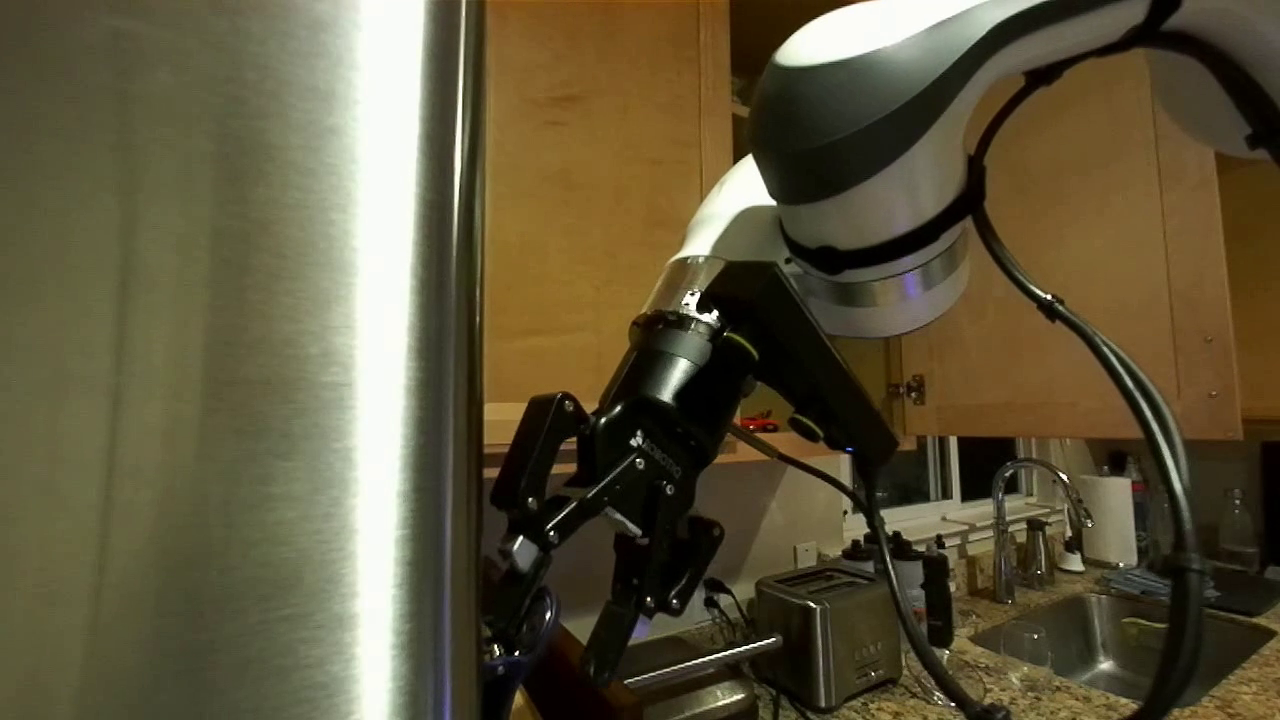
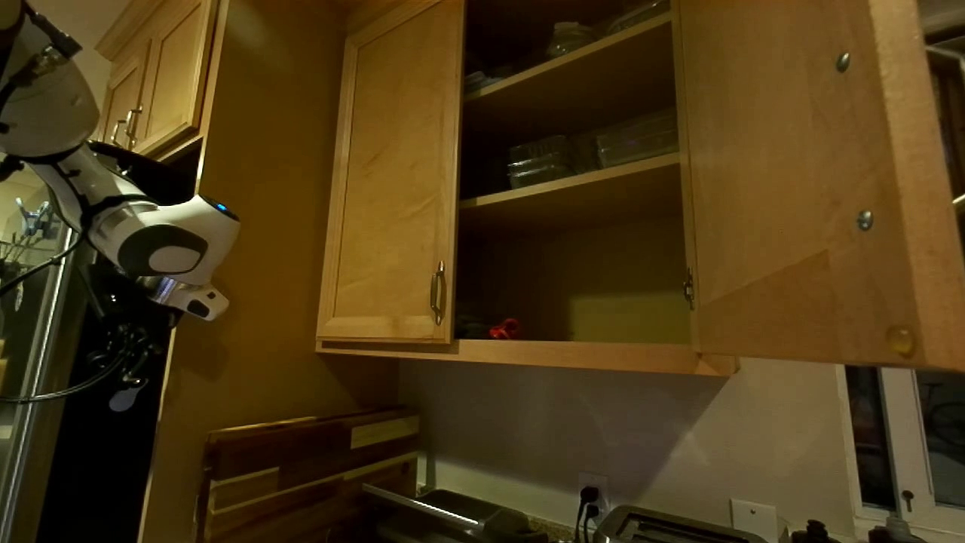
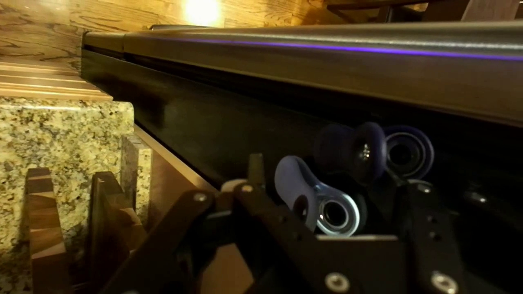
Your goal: Take the object and put it in the cabinet, then close the door
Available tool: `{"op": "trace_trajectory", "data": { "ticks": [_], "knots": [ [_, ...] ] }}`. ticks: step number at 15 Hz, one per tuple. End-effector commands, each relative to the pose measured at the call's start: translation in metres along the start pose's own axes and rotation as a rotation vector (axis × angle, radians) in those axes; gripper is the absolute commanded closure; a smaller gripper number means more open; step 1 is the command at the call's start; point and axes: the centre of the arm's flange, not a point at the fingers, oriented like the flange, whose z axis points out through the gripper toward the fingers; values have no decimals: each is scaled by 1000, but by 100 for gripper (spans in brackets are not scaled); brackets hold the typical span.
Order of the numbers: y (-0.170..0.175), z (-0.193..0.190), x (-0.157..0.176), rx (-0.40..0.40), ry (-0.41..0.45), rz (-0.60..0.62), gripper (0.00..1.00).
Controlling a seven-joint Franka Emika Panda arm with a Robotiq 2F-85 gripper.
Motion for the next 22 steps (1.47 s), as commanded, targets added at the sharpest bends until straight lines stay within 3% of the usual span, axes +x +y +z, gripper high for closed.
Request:
{"op": "trace_trajectory", "data": {
  "ticks": [1, 5, 8, 13, 17, 20, 22],
  "knots": [
    [-2, 1, -4, 59, 2, -1, 66],
    [-4, 1, -3, 89, -10, -3, 90],
    [-5, 0, -3, 111, -26, -3, 96],
    [-5, -5, -6, 125, -58, -28, 93],
    [3, -36, -29, 109, -105, -52, 93],
    [19, -61, -37, 65, -74, 10, 93],
    [34, -78, -37, 36, -7, 77, 93]
  ]
}}
